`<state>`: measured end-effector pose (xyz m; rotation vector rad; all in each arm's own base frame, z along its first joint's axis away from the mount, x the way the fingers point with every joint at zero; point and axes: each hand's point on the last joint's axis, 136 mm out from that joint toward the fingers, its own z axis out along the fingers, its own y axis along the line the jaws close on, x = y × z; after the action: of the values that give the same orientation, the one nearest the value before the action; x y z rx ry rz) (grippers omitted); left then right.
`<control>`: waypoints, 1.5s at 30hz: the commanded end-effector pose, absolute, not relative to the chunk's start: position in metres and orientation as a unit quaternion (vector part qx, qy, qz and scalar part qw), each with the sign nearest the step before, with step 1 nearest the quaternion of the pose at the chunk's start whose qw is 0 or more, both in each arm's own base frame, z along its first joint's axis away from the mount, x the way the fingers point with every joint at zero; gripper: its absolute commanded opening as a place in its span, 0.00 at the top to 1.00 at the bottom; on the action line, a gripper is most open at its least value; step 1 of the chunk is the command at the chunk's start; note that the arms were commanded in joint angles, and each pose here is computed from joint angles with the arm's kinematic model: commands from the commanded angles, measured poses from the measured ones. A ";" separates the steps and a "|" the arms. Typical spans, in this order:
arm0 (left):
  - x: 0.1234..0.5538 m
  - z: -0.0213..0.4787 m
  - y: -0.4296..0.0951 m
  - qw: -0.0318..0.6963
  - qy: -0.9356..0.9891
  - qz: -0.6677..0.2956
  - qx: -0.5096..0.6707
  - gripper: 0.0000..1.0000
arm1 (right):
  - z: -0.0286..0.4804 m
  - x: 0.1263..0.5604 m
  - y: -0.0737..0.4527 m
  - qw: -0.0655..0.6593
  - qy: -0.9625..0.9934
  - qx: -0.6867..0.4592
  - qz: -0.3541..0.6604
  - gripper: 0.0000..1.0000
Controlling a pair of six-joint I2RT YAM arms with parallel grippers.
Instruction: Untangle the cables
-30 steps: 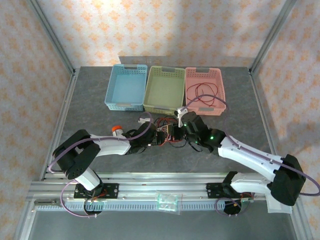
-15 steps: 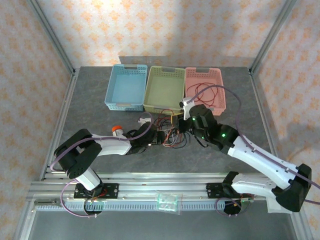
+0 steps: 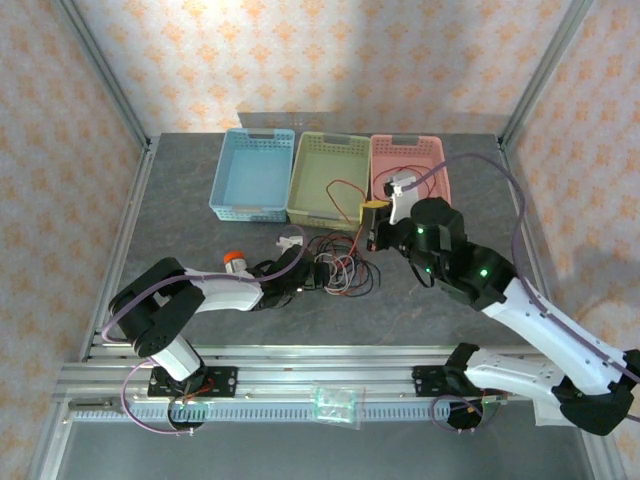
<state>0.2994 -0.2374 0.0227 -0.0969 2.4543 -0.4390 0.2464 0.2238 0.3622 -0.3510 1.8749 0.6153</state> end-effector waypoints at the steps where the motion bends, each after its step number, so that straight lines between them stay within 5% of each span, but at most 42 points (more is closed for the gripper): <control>1: 0.290 -0.020 -0.221 0.279 0.950 -0.136 -0.044 0.11 | 0.385 0.247 0.205 0.569 0.777 -0.136 0.233 1.00; 14: 0.294 0.001 -0.220 0.299 0.943 -0.136 -0.049 0.10 | 0.408 0.251 0.179 0.606 0.765 -0.100 0.193 1.00; 32: 0.351 0.236 -0.264 0.506 0.841 -0.186 0.045 0.08 | 0.397 0.293 0.163 0.623 0.773 -0.026 0.111 1.00; 45: 0.426 0.251 -0.315 0.519 0.828 -0.208 0.049 0.08 | 0.361 0.380 0.116 0.602 0.791 0.094 0.055 1.00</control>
<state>0.4148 -0.3060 0.2404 0.0924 2.0053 -0.4869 0.3667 0.1242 0.3492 0.1417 1.8835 0.1115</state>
